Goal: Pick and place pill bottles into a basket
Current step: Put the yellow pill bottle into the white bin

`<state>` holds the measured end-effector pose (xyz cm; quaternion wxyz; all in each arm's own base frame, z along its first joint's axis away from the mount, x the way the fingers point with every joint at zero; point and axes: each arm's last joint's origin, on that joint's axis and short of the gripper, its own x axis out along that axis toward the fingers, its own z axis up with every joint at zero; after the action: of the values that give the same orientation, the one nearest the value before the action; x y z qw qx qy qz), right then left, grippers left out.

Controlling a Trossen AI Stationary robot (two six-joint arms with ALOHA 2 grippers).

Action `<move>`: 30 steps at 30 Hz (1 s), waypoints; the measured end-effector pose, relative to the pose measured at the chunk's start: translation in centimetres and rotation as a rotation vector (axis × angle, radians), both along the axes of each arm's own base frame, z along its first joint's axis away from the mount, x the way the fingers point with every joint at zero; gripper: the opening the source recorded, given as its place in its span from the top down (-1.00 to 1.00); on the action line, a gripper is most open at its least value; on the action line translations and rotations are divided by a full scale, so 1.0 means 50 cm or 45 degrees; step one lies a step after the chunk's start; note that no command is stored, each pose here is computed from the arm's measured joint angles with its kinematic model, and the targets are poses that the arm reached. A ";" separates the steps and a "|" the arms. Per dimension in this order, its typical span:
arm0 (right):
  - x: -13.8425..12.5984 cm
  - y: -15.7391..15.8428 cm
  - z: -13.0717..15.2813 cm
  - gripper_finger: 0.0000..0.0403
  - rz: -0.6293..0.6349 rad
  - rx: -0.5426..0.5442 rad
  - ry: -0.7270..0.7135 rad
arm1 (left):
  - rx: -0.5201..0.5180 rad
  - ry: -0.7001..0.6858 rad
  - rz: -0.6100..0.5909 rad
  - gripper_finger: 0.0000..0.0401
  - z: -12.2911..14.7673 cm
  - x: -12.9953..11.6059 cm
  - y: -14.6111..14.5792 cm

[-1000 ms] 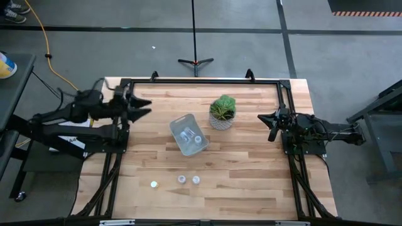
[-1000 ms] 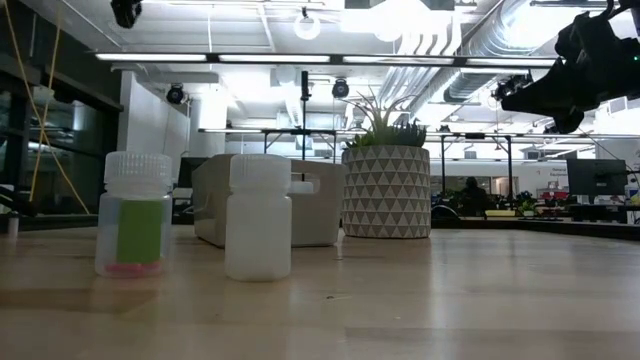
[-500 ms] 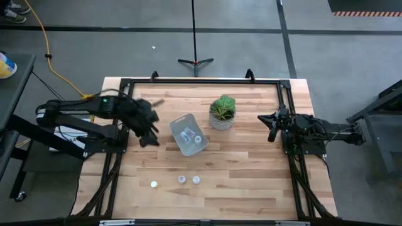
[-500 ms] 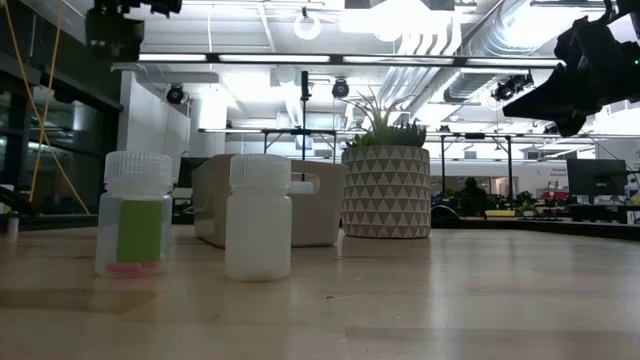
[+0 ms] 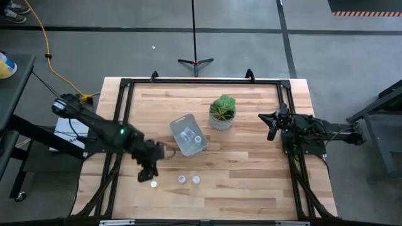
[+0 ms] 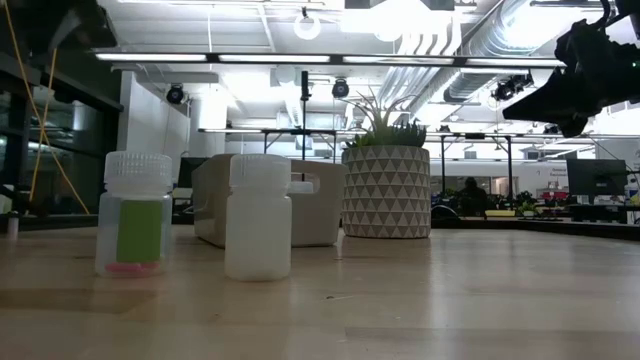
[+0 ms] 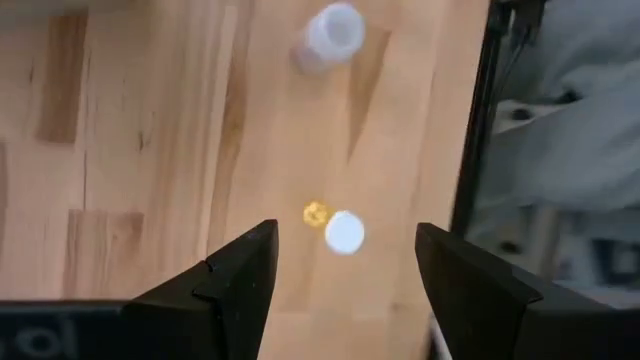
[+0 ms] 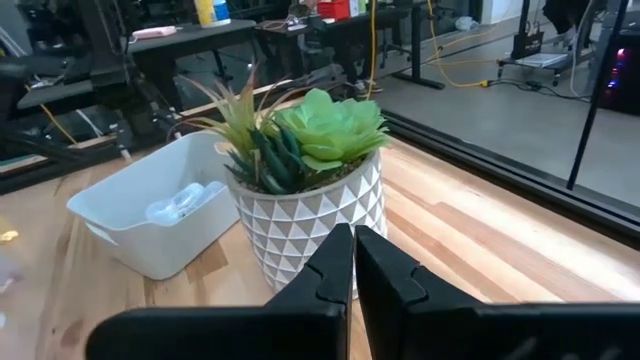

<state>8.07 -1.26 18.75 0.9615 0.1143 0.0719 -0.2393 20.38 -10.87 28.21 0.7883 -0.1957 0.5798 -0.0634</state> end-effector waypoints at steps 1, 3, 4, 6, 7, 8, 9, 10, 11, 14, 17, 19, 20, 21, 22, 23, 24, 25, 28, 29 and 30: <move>0.000 0.000 0.000 0.97 -0.001 0.000 0.001 | 0.032 -0.022 -0.030 -0.35 -0.005 0.002 -0.013; 0.000 0.000 0.000 0.97 -0.001 0.000 0.000 | 0.103 -0.028 -0.060 -0.35 -0.018 0.003 -0.035; 0.000 0.000 0.000 0.97 0.000 0.000 0.001 | 0.130 -0.021 -0.068 -0.35 -0.024 0.002 -0.045; 0.000 0.000 0.000 0.97 0.001 0.000 0.001 | 0.142 0.006 -0.078 -0.35 -0.036 0.002 -0.062; 0.000 0.000 0.000 0.97 0.001 0.000 0.001 | 0.144 0.022 -0.080 -0.35 -0.042 0.003 -0.070; 0.000 0.000 0.000 0.97 0.001 0.000 0.002 | 0.145 0.039 -0.088 -0.35 -0.049 0.003 -0.079; 0.000 0.000 0.000 0.97 0.002 0.000 0.002 | 0.145 0.043 -0.103 -0.35 -0.055 0.004 -0.087; 0.000 0.000 0.000 0.97 0.002 0.000 0.002 | 0.140 0.034 -0.117 -0.35 -0.060 0.006 -0.097; 0.000 0.000 0.000 0.97 0.002 0.000 0.003 | 0.126 0.012 -0.136 -0.35 -0.064 0.010 -0.110; 0.000 0.000 0.000 0.97 0.002 0.000 0.002 | 0.114 -0.020 -0.177 -0.35 -0.080 0.017 -0.138; 0.000 0.000 -0.001 0.97 0.003 0.000 0.004 | 0.164 0.016 -0.162 -0.35 -0.097 0.015 -0.149; 0.000 0.000 -0.001 0.97 0.002 0.000 0.005 | 0.204 0.064 -0.142 -0.35 -0.110 0.015 -0.150; 0.000 0.000 -0.001 0.97 0.002 0.000 0.006 | 0.218 0.084 -0.133 -0.35 -0.115 0.015 -0.151; 0.000 0.000 -0.001 0.97 0.003 0.000 0.006 | 0.229 0.102 -0.128 -0.35 -0.120 0.016 -0.151; 0.000 0.000 -0.001 0.97 0.003 0.000 0.006 | 0.237 0.114 -0.125 -0.35 -0.125 0.017 -0.152; 0.000 0.000 -0.001 0.97 0.003 0.000 0.007 | 0.244 0.122 -0.124 -0.35 -0.129 0.019 -0.153; 0.000 0.000 -0.001 0.97 0.003 0.000 0.009 | 0.251 0.127 -0.126 -0.35 -0.134 0.022 -0.154; 0.000 0.000 -0.001 0.97 0.003 0.000 0.009 | 0.259 0.135 -0.128 -0.35 -0.139 0.023 -0.155; 0.000 0.000 -0.001 0.97 0.003 0.000 0.010 | 0.277 0.162 -0.133 -0.35 -0.149 0.025 -0.157; 0.000 0.000 -0.001 0.97 0.003 0.000 0.010 | 0.279 0.173 -0.136 -0.35 -0.152 0.025 -0.158; 0.000 0.000 -0.001 0.97 0.003 0.000 0.010 | 0.284 0.184 -0.137 -0.35 -0.155 0.025 -0.158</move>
<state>8.05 -1.25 18.68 0.9615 0.1132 0.0760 -0.2387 21.66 -18.79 20.45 0.7568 -0.0794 0.6483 -0.0265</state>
